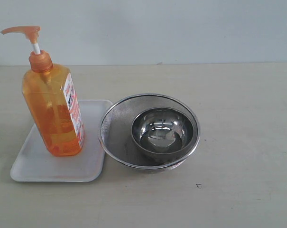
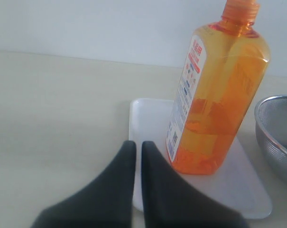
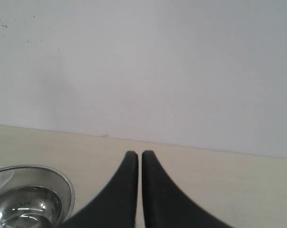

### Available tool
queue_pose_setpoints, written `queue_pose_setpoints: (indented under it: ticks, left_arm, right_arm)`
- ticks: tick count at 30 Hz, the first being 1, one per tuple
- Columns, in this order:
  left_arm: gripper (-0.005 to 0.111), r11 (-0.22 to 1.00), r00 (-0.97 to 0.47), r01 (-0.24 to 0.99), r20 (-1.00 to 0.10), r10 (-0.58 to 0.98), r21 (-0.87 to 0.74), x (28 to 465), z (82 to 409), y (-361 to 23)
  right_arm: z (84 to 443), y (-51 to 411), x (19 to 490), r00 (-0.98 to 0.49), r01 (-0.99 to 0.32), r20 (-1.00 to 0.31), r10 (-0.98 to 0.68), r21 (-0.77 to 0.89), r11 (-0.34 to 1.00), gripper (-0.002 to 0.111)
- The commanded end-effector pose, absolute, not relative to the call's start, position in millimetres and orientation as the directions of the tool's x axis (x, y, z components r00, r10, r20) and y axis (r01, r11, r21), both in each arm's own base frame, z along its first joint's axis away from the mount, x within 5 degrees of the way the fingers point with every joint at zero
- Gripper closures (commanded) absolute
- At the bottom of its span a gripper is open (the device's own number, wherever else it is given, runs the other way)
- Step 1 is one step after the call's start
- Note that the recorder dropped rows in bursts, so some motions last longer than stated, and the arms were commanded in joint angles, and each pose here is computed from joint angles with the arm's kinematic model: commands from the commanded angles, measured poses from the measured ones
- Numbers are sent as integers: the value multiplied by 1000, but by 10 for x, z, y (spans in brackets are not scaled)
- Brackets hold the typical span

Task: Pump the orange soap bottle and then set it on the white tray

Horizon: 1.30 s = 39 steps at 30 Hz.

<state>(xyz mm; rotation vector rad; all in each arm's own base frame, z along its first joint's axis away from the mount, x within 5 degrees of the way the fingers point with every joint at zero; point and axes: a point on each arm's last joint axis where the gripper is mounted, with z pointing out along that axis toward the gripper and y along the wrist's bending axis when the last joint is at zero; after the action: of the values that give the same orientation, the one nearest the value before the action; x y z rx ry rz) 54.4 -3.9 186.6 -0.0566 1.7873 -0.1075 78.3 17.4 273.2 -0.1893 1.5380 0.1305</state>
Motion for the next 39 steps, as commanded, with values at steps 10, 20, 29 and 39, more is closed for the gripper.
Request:
queue_pose_setpoints:
  ticks: [10,20,29,39]
  left_arm:
    - [102,995,-219,25,-972,-87,-94,542,1857,-41]
    - [102,995,-219,25,-972,-87,-94,542,1857,-41]
    - [102,995,-219,25,-972,-87,-94,542,1857,-41]
    - [102,995,-219,25,-972,-87,-94,542,1857,-41]
  right_arm:
    - [2447,180,663,23,-222,-1000,17,12,975,108]
    - [2238,172,564,54,-225,-997,51,38,974,108]
    - [2115,174,541,51,-231,-996,77,63,971,108]
    - [2128,83,556,73,-132,-995,74,64,989,108]
